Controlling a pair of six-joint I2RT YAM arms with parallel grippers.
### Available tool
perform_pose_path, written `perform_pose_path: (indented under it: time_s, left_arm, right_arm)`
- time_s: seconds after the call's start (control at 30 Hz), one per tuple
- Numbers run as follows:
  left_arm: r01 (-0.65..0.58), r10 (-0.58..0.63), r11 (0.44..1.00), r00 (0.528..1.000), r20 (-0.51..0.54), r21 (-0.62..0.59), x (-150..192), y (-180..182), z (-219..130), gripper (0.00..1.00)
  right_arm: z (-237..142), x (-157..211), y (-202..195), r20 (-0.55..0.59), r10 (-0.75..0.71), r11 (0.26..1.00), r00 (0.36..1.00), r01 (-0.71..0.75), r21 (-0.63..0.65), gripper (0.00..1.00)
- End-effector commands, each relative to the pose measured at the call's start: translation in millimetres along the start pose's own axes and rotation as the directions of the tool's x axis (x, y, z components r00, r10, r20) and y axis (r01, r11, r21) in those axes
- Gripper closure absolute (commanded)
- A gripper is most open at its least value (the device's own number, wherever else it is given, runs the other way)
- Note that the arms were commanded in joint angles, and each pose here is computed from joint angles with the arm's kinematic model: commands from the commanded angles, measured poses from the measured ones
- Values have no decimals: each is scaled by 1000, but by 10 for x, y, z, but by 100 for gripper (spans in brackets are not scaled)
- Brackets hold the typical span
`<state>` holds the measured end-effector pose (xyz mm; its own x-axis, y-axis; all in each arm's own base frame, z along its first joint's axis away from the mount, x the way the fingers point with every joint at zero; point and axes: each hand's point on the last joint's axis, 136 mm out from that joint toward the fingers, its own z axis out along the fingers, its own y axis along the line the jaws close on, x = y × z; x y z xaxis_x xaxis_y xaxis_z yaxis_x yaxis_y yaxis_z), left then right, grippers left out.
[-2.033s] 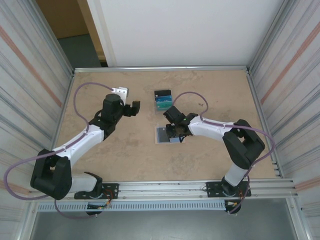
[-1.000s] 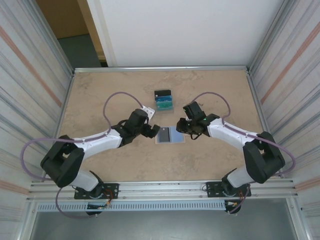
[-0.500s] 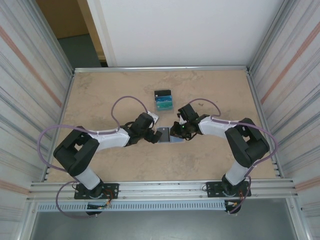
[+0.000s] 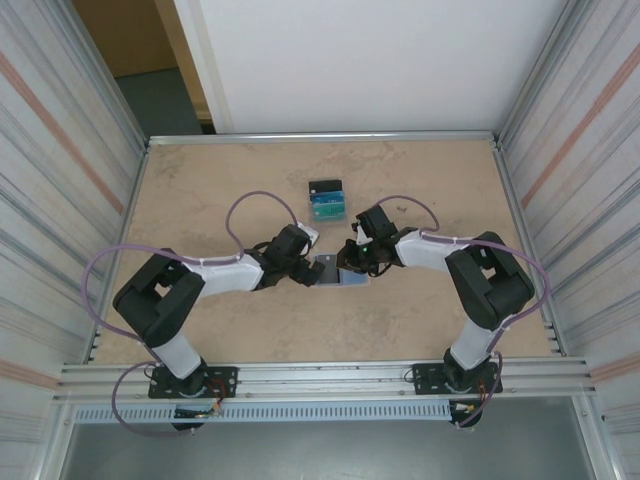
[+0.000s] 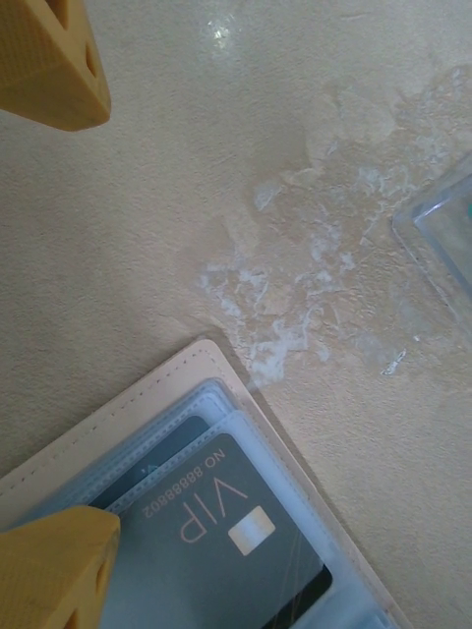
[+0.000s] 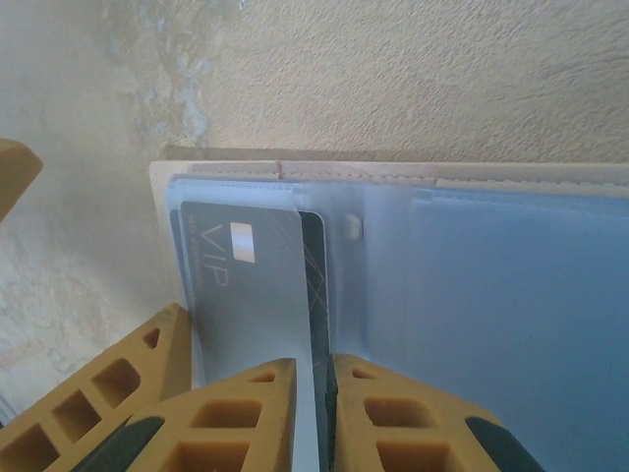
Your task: Take the credit cards out of the card holder
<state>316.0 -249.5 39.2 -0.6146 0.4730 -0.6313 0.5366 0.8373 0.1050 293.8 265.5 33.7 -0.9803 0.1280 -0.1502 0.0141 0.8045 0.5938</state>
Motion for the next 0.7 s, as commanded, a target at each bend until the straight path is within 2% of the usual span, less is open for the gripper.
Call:
perform_pose_path:
  time_s: [0.0,0.33,0.67]
  left_arm:
    - [-18,17,1000,1000,-19,-18,-13,8,25,1]
    - [-29,27,999,998,-59,-32,59,33,31,1]
    - [-38,35,999,996,-78,-31,91,17,58,1]
  right_arm:
    - [43,-31,14,-11,31,999,999,-32,-21,84]
    - [101,-39,16,-27,77,991,997,-79,-105,84]
    - [176,8,-18,-55,105,985,993,-111,-132,84]
